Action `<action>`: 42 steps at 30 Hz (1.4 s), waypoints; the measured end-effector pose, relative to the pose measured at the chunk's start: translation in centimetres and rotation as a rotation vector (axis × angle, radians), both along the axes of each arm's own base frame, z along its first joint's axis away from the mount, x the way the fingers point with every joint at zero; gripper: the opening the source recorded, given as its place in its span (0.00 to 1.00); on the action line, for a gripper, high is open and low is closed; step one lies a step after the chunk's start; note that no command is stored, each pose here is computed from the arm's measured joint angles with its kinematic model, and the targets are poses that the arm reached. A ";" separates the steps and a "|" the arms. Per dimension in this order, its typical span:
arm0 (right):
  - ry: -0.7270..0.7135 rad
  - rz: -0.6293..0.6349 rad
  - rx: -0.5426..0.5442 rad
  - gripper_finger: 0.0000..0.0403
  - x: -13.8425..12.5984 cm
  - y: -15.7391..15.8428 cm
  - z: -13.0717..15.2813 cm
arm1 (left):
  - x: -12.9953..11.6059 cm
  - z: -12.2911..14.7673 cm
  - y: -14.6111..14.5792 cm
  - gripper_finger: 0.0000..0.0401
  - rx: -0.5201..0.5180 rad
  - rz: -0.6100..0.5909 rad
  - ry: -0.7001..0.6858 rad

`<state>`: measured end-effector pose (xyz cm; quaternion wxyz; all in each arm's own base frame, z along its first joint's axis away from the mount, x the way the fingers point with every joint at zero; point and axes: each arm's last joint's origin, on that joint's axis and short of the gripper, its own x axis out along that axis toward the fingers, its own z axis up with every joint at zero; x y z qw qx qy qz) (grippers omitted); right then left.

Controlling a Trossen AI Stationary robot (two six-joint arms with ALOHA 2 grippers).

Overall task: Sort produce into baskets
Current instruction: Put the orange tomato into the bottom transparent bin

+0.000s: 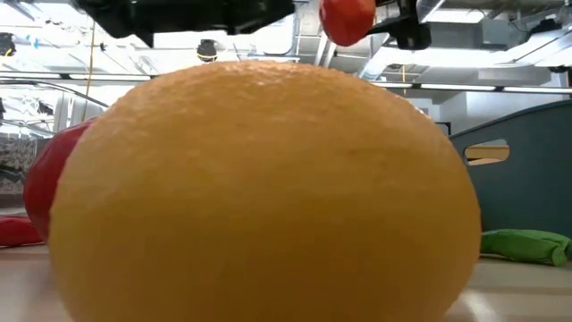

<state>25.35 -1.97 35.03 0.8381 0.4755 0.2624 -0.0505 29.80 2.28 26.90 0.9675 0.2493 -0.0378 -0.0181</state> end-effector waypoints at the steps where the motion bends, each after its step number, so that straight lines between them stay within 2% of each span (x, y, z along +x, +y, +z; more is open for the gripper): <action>1: 0.002 0.006 0.021 0.83 0.0 0.0 0.0 | 0.6 0.1 0.0 0.86 0.019 0.001 0.001; 7: 0.007 0.063 0.075 0.83 0.0 0.4 0.0 | 3.9 0.4 0.2 0.86 0.051 -0.019 0.023; 13: -0.005 0.147 0.065 0.83 -0.1 0.7 0.0 | 6.5 0.7 0.0 0.86 0.069 -0.164 0.089; 17: -0.002 0.178 0.074 0.83 -0.2 1.0 0.0 | 7.8 1.1 -0.5 0.86 0.091 -0.202 0.092; 25: -0.012 0.192 0.073 0.83 -0.1 1.1 0.1 | 8.6 2.1 -2.2 0.85 0.176 -0.265 0.073; 36: -0.007 0.179 0.066 0.83 -0.1 1.0 0.1 | 8.7 2.4 -2.3 0.73 0.171 -0.232 0.080; 42: -0.004 0.173 0.063 0.85 -0.1 1.0 0.0 | 8.7 2.3 -2.3 0.72 0.170 -0.229 0.090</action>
